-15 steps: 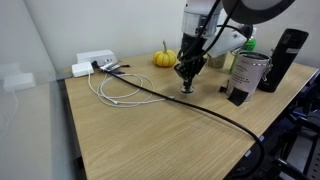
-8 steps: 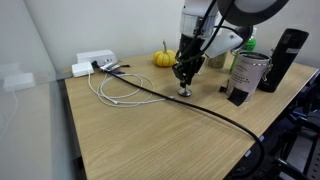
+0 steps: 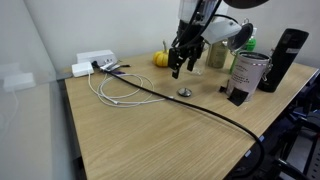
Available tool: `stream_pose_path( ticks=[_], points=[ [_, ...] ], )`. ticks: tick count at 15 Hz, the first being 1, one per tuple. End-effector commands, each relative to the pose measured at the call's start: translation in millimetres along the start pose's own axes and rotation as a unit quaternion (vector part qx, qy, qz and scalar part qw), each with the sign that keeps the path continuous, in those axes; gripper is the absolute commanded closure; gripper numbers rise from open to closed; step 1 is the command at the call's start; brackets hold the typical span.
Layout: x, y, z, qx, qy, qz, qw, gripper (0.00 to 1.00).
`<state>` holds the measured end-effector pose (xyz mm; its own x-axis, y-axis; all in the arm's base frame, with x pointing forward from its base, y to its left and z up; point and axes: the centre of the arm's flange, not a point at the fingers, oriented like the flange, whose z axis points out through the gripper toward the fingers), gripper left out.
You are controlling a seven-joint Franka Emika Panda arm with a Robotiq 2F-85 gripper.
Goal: Remove the silver lid on top of the round bottle and put it on the table
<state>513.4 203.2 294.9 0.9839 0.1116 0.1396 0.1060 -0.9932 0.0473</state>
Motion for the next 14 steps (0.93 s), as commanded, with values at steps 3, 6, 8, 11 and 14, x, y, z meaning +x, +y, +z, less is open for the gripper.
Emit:
stream_pose_path(
  ticks=[3,6,8,11,14],
  points=[
    [7,7,-50,-0.021,0.012,-0.013,0.9996,0.0],
    [10,10,-78,-0.026,0.014,-0.006,0.9995,0.0],
    [10,8,-75,-0.018,0.024,0.0,0.9995,0.0],
    [9,9,-77,-0.021,0.02,0.001,0.9996,0.0],
    [9,8,-76,-0.021,0.019,0.0,0.9996,0.0]
  ],
)
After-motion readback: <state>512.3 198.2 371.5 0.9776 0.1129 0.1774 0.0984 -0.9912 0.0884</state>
